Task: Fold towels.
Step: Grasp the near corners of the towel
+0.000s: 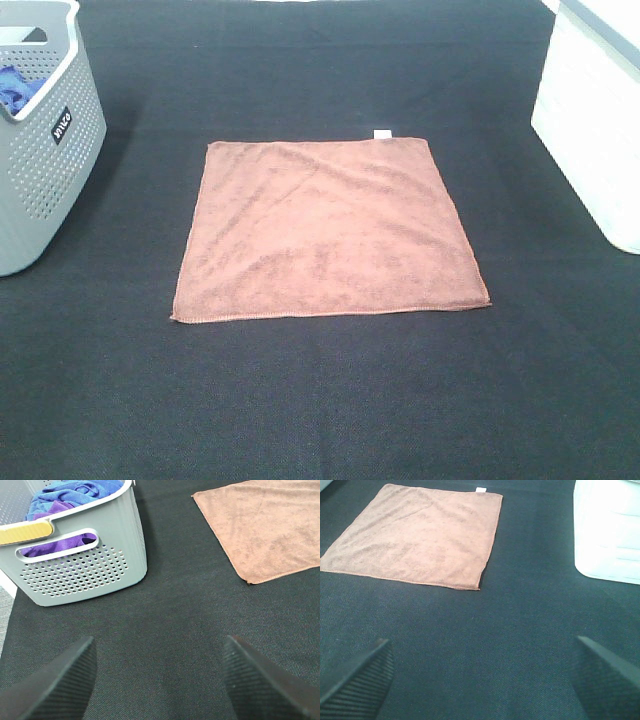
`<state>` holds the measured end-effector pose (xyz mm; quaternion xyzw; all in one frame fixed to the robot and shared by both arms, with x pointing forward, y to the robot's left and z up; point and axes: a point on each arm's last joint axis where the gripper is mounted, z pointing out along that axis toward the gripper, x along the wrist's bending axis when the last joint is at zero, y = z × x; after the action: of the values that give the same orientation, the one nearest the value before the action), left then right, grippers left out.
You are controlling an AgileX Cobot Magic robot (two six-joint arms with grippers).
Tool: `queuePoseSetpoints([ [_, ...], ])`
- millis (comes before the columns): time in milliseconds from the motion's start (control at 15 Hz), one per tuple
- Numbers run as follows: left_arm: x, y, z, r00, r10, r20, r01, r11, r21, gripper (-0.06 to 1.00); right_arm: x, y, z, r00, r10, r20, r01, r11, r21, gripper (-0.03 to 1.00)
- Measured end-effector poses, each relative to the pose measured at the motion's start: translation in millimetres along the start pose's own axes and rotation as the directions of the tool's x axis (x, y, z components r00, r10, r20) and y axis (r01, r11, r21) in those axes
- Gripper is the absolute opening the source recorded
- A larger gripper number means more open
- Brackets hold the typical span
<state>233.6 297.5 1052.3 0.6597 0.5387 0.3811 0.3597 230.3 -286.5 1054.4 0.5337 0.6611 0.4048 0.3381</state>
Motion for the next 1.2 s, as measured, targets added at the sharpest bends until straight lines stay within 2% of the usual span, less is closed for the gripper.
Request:
queuePoseSetpoints([
  [1200,0.0,0.0,0.0,1.0,0.0,0.0,0.0,1.0,0.0,0.68,0.0,0.0,0.0,1.0,0.0,0.0,0.0,1.0,0.0,0.89],
])
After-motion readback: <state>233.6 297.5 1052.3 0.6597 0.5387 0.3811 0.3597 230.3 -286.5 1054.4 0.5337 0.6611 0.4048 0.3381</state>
